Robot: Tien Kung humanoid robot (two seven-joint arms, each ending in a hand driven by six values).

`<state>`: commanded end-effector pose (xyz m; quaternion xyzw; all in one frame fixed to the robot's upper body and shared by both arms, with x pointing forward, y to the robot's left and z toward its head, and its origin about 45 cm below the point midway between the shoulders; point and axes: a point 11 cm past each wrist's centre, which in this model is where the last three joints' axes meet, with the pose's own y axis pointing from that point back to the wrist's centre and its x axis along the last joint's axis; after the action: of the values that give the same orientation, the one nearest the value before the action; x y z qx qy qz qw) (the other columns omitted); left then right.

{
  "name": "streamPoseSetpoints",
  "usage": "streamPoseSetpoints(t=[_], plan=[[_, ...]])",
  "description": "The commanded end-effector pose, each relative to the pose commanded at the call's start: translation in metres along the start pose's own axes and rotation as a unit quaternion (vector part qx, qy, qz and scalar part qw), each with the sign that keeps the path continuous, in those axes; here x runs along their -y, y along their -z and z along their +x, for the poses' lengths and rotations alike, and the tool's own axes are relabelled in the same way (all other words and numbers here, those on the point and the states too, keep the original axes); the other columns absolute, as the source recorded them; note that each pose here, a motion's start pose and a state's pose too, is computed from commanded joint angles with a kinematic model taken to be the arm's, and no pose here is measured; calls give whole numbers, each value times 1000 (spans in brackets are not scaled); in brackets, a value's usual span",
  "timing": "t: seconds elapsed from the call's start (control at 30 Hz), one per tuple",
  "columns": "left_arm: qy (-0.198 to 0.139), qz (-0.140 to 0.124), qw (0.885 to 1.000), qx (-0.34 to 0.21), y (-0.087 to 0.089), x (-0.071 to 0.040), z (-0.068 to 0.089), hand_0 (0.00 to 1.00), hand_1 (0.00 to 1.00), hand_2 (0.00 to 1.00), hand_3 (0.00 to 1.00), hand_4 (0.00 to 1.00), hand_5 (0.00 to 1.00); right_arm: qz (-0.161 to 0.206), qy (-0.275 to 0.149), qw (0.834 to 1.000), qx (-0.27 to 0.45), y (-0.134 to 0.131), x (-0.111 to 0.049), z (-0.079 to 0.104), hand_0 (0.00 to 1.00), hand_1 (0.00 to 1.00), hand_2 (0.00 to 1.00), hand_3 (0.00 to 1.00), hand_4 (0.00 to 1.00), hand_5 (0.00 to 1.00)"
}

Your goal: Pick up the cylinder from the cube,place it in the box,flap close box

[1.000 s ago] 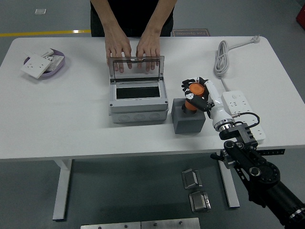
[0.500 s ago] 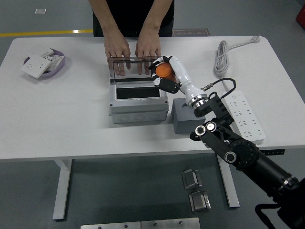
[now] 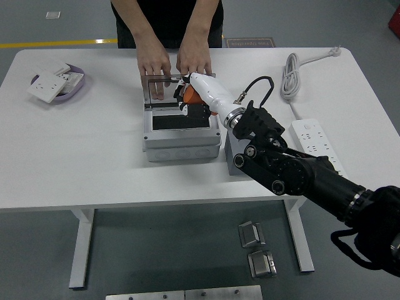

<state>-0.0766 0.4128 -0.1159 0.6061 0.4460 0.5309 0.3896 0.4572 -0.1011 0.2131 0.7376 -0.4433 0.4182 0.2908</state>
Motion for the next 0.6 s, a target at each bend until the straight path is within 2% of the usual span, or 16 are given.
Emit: streamPoseSetpoints(t=[0.27,0.53,0.57,0.6], plan=[[-3,-3,1000,2,-3,0,4,586,627,589,624,652,237,-5,35,999,-41,-5,1,-11,152,253,370,317,2,2],[-6,-4,1000,4,-5,0,7,586,627,589,624,652,237,3,58,997,-55,-4,3,-15,170,262,371,331,9,2],[-6,-4,1000,4,-5,0,7,586,627,589,624,652,238,4,59,997,-54,-3,4,-15,214,289,387,363,26,2],[-6,-4,1000,4,-5,0,7,586,627,589,624,652,238,6,60,997,-53,-3,4,-15,214,289,387,363,26,2]])
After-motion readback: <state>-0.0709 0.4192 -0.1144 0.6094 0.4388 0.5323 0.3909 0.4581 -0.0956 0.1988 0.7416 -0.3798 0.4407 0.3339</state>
